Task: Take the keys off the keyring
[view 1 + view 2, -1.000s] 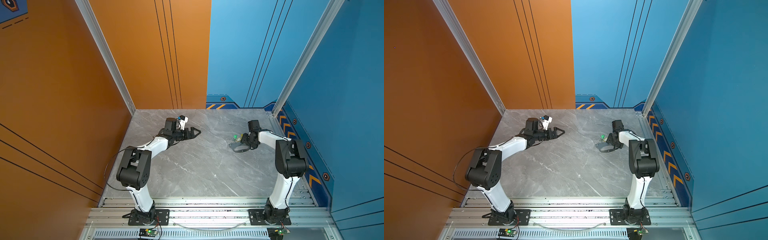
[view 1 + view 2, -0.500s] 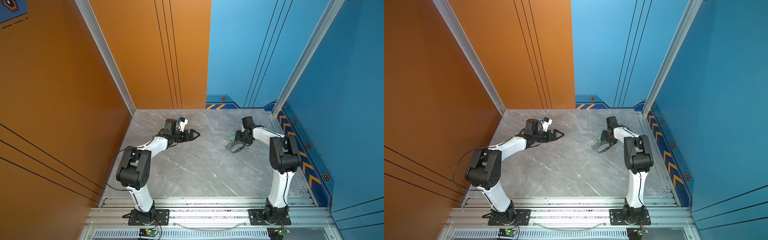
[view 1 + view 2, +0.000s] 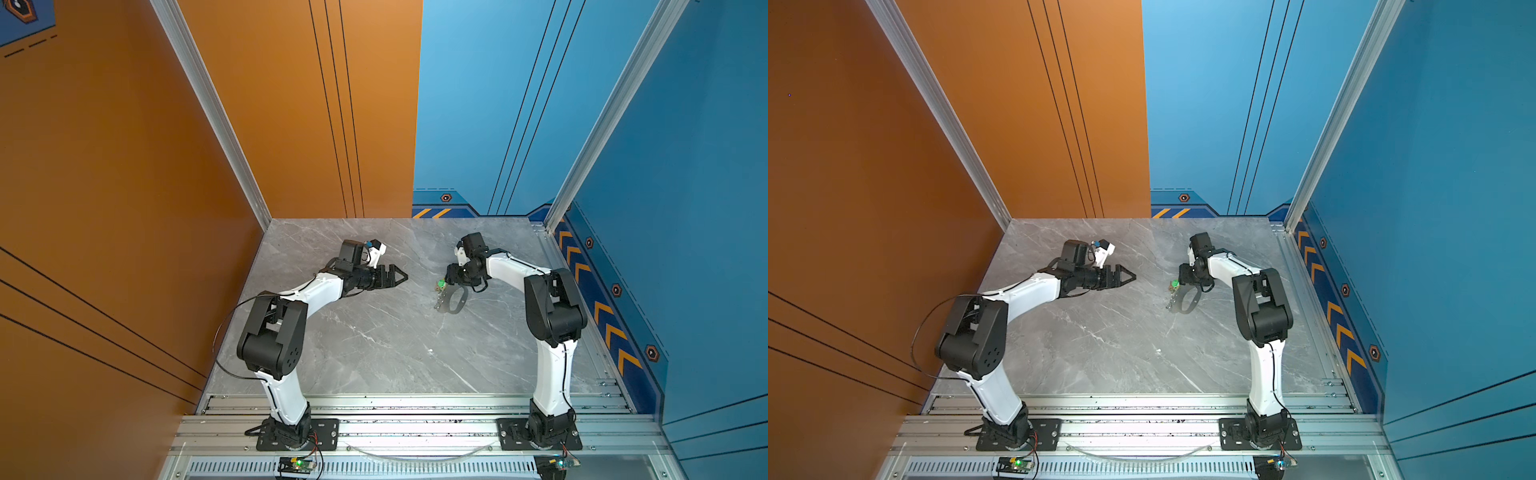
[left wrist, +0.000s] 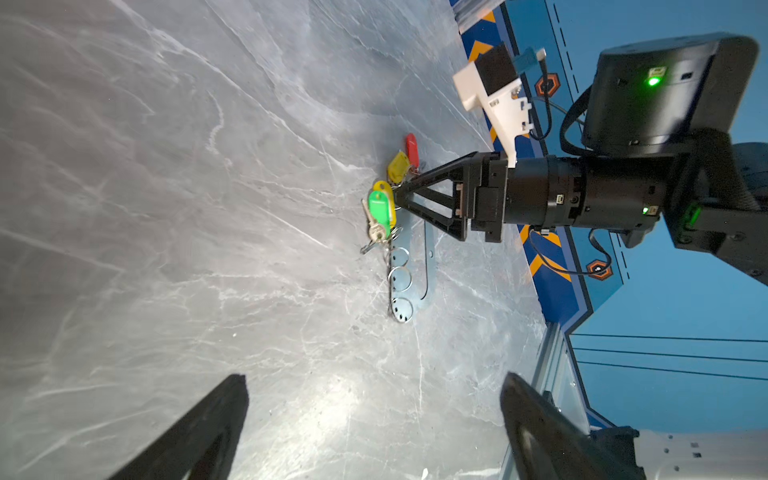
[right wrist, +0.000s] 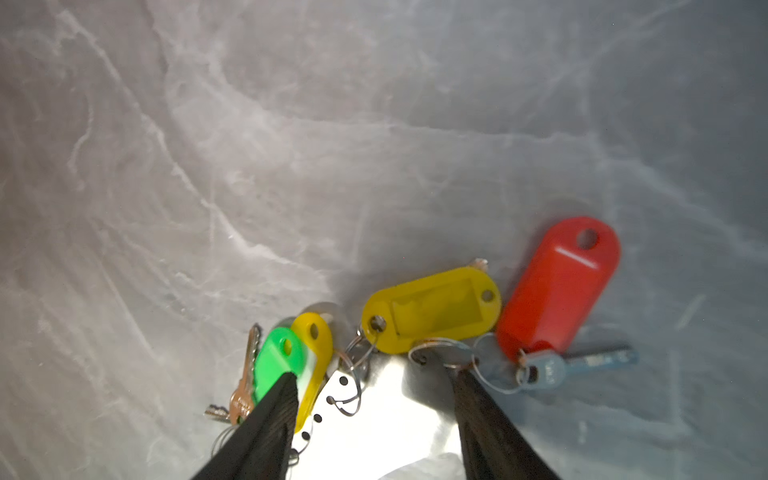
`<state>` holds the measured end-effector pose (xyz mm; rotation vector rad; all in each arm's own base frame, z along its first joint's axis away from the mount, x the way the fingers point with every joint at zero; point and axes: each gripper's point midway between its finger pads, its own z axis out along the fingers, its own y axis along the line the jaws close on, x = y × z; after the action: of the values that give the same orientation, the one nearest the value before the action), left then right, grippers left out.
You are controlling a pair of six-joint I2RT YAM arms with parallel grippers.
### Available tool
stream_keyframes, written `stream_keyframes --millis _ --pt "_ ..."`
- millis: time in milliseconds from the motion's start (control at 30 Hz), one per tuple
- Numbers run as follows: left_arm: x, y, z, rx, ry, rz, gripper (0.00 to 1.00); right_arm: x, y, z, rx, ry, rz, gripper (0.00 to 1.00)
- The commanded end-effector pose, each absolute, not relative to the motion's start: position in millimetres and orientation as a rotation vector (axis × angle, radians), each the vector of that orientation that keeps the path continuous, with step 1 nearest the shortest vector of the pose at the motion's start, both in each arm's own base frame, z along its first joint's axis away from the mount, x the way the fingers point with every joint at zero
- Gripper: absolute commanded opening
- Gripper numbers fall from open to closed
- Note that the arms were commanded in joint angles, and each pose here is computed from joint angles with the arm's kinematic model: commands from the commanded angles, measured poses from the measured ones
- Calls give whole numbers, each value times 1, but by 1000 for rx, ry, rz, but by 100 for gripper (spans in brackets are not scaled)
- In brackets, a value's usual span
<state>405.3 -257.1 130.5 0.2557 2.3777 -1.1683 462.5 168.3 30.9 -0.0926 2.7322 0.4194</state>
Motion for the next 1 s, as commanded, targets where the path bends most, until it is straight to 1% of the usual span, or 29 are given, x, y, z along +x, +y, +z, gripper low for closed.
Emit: stream_keyframes --millis 0,33,67,133,267,433,500,533,633,967 --pt "406 -271 122 291 2413 -1152 94 440 186 28 -121 2798 534 63" --pt "405 -275 121 301 2416 -1155 94 442 184 30 -92 2788 547 64" --pt "404 -280 119 313 2424 -1159 93 447 180 50 -57 2737 564 64" --pt "401 -289 115 333 2437 -1166 93 448 165 63 24 2704 581 64" --pt "396 -308 104 375 2483 -1162 90 429 146 77 104 2690 606 65" --pt "389 -326 87 382 2559 -1162 88 396 141 75 187 2704 643 65" --pt "386 -332 81 382 2587 -1156 83 388 143 73 231 2691 681 63" --pt "386 -335 79 381 2596 -1148 82 383 144 71 244 2693 688 62" --pt "381 -343 70 368 2656 -1148 78 376 148 64 292 2682 724 60" --pt "372 -363 47 401 2753 -1123 75 372 155 46 347 2682 782 56"
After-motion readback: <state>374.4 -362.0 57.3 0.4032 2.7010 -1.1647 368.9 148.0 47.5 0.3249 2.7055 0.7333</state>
